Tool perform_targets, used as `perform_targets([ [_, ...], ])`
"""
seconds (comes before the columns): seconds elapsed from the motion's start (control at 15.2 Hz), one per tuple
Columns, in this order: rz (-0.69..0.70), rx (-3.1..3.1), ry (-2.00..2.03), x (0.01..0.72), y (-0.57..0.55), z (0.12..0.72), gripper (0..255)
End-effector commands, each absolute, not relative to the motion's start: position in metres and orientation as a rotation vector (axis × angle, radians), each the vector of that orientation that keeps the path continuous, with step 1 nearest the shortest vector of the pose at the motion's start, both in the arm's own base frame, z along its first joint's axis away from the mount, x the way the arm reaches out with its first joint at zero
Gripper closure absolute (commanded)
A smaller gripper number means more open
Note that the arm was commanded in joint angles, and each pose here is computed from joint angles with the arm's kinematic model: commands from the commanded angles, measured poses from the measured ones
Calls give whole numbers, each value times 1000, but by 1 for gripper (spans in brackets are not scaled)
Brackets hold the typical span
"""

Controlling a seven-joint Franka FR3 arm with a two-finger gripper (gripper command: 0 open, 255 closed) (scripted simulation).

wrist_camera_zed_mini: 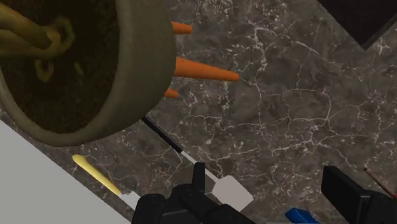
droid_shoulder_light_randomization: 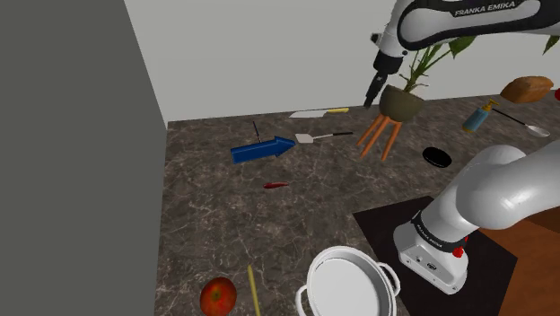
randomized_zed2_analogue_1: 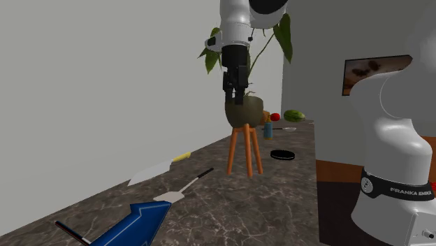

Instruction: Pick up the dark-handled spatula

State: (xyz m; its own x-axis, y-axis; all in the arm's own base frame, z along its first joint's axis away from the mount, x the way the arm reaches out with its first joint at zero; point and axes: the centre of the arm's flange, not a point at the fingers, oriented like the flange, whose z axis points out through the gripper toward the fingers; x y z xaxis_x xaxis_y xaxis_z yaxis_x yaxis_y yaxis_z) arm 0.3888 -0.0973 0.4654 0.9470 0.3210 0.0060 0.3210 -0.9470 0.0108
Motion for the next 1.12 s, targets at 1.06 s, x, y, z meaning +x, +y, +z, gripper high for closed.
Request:
perform_targets([
  [1.06,-77,2671,1586,519,-122,269,0],
])
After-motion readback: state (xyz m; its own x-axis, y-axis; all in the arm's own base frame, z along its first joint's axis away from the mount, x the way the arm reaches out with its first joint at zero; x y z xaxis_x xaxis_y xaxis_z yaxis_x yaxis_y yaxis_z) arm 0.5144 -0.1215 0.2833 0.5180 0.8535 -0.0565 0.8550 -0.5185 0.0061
